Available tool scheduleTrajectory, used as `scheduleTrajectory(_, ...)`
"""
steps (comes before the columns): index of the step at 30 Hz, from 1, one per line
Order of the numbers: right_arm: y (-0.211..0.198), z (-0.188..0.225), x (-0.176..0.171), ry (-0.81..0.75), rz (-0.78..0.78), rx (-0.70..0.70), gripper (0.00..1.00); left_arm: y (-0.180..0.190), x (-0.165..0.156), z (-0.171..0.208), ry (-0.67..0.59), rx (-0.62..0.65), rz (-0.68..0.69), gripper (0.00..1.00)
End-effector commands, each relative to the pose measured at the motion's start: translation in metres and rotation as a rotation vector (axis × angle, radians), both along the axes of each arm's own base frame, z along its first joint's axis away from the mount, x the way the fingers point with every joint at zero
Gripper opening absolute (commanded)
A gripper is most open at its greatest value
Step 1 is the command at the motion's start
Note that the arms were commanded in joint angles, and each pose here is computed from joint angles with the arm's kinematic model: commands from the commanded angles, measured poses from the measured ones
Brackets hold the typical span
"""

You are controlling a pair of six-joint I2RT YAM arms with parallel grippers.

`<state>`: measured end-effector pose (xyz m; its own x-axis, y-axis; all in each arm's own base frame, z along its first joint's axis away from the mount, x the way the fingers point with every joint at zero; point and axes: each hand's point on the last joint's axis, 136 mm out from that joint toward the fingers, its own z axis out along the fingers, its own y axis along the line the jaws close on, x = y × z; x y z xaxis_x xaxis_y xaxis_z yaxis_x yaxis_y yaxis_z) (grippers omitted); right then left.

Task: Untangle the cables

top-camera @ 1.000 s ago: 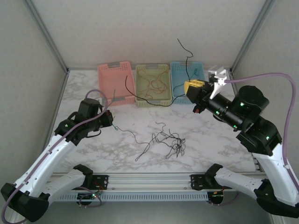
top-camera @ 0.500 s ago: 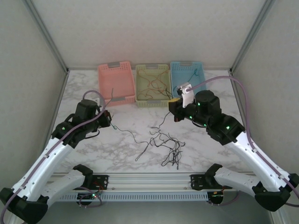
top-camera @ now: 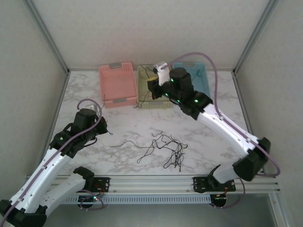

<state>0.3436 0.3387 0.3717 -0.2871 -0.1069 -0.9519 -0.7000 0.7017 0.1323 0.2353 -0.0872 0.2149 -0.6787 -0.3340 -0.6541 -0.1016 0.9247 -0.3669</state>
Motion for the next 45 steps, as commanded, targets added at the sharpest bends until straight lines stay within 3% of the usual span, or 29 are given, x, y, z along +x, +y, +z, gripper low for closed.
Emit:
scheduleTrajectory(1,0.020,0.025,0.035,-0.113,-0.033,0.025,0.00,0.009,-0.004,-0.006,0.024,0.013,0.043,0.00)
scheduleTrajectory(9,0.083,-0.012,0.114,-0.140,-0.072,-0.024,0.00,0.006,-0.008,-0.001,0.023,-0.008,0.021,0.00)
scheduleTrajectory(13,0.115,-0.049,0.153,-0.106,-0.082,-0.059,0.00,0.006,-0.011,0.000,0.028,-0.006,0.013,0.00)
scheduleTrajectory(19,0.145,-0.097,0.178,-0.069,-0.050,-0.104,0.00,0.007,-0.014,0.002,0.019,-0.004,0.004,0.00)
scheduleTrajectory(28,0.169,-0.183,0.166,0.079,0.091,-0.150,0.00,0.005,-0.015,0.003,0.014,-0.013,-0.009,0.00)
scheduleTrajectory(33,0.176,-0.202,0.146,0.174,0.188,-0.141,0.00,0.005,-0.015,0.003,0.012,-0.013,-0.008,0.00)
scheduleTrajectory(37,0.174,-0.222,0.145,0.218,0.179,-0.162,0.00,0.006,-0.015,0.003,0.011,-0.011,-0.008,0.00)
scheduleTrajectory(38,0.174,-0.225,0.146,0.218,0.173,-0.166,0.04,0.006,-0.015,0.002,0.013,-0.011,-0.008,0.00)
scheduleTrajectory(40,0.174,-0.230,0.148,0.217,0.167,-0.172,0.26,0.005,-0.015,0.003,0.012,-0.013,-0.010,0.00)
scheduleTrajectory(42,0.172,-0.229,0.152,0.207,0.145,-0.184,0.41,0.005,-0.015,0.002,0.014,-0.013,-0.009,0.00)
scheduleTrajectory(45,0.165,-0.219,0.158,0.190,0.099,-0.204,0.53,0.004,-0.015,0.002,0.014,-0.014,-0.011,0.00)
